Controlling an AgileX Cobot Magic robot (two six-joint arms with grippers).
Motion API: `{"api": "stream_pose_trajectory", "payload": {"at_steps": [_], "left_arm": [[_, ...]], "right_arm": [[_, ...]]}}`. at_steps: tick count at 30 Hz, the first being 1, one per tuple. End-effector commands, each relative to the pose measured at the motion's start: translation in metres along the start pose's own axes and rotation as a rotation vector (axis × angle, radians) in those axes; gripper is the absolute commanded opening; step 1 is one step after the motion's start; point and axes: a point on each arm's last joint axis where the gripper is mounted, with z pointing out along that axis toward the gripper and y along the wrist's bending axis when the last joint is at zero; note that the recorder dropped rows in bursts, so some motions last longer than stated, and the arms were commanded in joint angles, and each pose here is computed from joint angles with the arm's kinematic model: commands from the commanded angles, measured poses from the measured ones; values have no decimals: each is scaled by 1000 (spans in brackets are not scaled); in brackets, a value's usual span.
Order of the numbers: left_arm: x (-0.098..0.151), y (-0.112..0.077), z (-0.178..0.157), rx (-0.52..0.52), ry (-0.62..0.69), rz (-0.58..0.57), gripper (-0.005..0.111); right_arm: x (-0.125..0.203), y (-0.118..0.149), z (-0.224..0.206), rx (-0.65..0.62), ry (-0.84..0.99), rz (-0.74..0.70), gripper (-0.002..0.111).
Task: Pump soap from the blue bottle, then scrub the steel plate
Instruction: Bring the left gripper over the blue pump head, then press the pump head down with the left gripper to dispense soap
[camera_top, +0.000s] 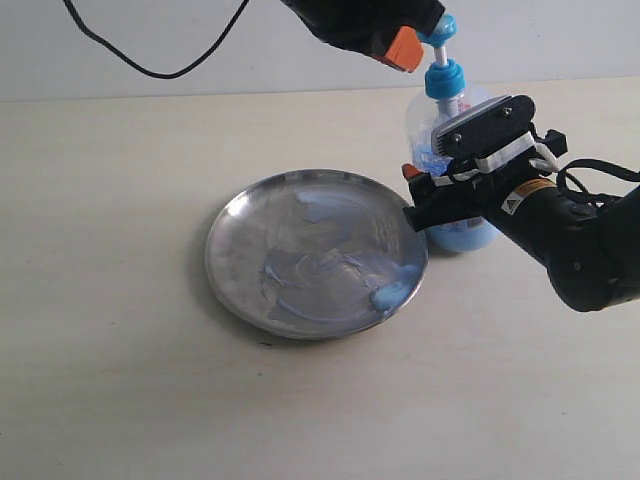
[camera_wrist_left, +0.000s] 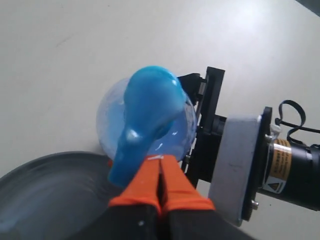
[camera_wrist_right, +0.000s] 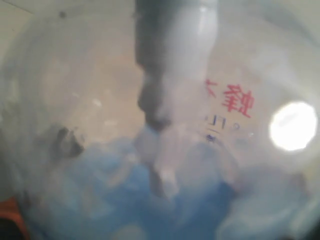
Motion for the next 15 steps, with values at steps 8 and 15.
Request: {"api": "stream_pose_trajectory", "payload": {"at_steps": [8, 15], "left_arm": [[-12, -8, -17, -11, -86, -21, 0], [-39, -18, -45, -20, -208, 25, 0]], "right_arm": [[-12, -3, 1, 21, -91, -16, 0], [-13, -3, 1, 21, -93, -16, 0]]}}
